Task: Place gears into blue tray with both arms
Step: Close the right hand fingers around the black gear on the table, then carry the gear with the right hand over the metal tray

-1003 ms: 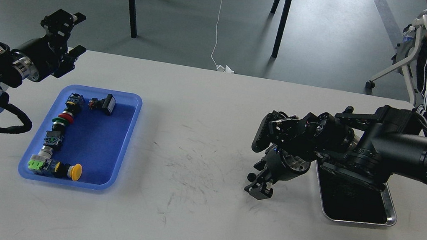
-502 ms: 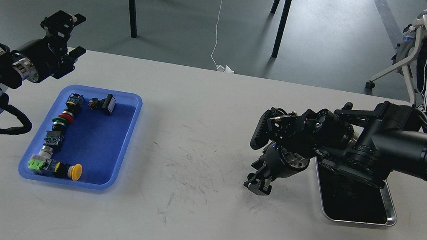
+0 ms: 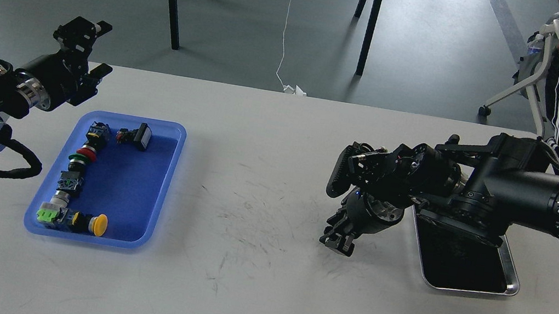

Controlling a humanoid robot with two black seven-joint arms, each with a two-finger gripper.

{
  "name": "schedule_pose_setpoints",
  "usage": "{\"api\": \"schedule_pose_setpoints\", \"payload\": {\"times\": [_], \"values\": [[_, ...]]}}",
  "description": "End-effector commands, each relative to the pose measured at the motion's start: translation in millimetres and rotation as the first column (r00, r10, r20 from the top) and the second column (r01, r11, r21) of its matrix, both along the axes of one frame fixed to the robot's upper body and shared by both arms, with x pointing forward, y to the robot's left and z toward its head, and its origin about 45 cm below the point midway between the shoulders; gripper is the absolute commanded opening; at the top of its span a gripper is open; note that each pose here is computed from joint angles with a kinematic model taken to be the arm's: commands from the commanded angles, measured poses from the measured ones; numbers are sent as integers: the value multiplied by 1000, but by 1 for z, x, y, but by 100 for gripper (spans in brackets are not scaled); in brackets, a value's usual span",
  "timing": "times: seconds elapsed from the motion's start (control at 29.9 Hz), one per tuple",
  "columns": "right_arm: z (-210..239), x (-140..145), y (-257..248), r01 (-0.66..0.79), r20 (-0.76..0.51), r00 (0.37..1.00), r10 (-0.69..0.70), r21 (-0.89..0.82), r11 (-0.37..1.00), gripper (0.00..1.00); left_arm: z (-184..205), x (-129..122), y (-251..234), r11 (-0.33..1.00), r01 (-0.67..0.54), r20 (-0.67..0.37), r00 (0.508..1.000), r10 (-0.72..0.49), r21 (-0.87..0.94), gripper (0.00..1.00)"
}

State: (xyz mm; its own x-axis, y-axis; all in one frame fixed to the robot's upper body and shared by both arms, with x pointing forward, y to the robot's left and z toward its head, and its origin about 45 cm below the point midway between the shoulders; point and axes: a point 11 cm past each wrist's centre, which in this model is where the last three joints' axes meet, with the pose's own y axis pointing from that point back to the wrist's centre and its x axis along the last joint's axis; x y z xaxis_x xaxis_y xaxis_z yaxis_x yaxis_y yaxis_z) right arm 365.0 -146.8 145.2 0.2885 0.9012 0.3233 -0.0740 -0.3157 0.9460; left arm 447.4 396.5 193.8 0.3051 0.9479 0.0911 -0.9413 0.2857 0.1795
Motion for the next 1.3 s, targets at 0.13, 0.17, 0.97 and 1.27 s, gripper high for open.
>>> {"api": "schedule_pose_setpoints", "payload": {"times": [0.13,0.17,0.97,1.27], "values": [[1,1,0,1,3,1000,-1,0,1000,35,-1,0,0,1000,-1,-2,1000,1,1,98],[1,1,0,1,4,1000,-1,1,1000,35,-1,0,0,1000,-1,-1,1000,1,0,98],[11,9,2,-7,33,999,7,0,1000,13,-7,-4,1,1000,-6,-14,1000,6,1,98],[55,41,-27,55,133,990,-54,-4,998,12,-8,-5,1,1000,-6,-16,1000,6,2,98]]}}
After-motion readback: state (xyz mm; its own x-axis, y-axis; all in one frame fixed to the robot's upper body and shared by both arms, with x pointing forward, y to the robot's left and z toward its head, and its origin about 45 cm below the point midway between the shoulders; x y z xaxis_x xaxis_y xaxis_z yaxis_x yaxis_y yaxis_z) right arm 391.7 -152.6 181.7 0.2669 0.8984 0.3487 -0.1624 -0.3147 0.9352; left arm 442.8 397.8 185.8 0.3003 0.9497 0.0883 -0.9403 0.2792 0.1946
